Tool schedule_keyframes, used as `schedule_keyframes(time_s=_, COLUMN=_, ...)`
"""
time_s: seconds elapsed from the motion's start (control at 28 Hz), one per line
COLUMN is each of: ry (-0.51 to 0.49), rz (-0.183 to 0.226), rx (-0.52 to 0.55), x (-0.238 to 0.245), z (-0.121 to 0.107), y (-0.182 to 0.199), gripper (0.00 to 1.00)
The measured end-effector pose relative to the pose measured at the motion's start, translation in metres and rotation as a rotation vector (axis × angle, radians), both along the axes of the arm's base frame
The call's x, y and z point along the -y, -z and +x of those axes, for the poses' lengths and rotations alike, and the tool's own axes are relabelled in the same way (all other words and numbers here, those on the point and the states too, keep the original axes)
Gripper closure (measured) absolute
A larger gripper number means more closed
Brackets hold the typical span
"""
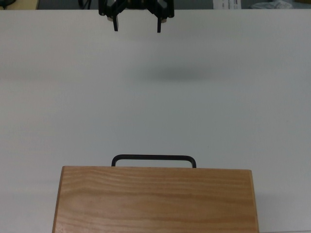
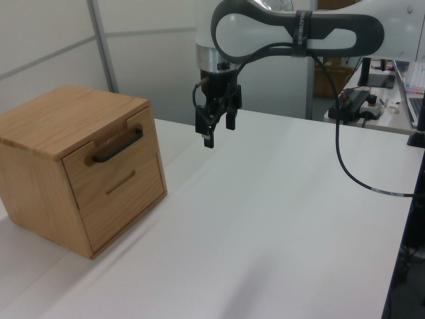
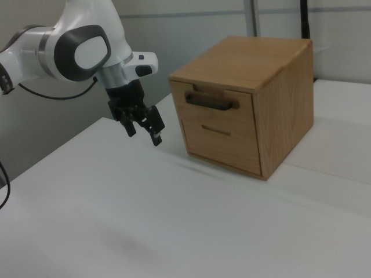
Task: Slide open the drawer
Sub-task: 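Open the gripper and move it toward the upper drawer's black handle, then lower the open gripper onto the black handle and close on it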
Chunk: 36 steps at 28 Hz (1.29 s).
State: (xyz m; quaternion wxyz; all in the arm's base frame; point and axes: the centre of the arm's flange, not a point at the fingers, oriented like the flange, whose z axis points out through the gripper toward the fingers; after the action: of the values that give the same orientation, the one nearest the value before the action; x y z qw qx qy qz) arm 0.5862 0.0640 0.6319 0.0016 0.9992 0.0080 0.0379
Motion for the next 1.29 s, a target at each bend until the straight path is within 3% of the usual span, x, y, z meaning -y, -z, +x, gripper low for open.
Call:
schedule_keyframes(time_s=0.54, ry=-0.004, rz=-0.001, rx=-0.003, x=0.007, z=0.001, y=0.001, gripper=0.00)
schedule_keyframes(time_s=0.71, ry=0.107, rz=0.012, rx=0.017, x=0.006, z=0.004, y=0.002, gripper=0.00)
schedule_keyframes(time_s=0.93, ry=0.353, rz=0.072, rx=0.094, x=0.003, z=0.017, y=0.003, gripper=0.00)
schedule_keyframes(time_s=1.18, ry=0.807, rz=0.180, rx=0.185, x=0.000, z=0.039, y=0.017, gripper=0.00)
schedule_keyframes(time_s=1.29, ry=0.948, rz=0.190, rx=0.201, x=0.000, z=0.046, y=0.026, gripper=0.00)
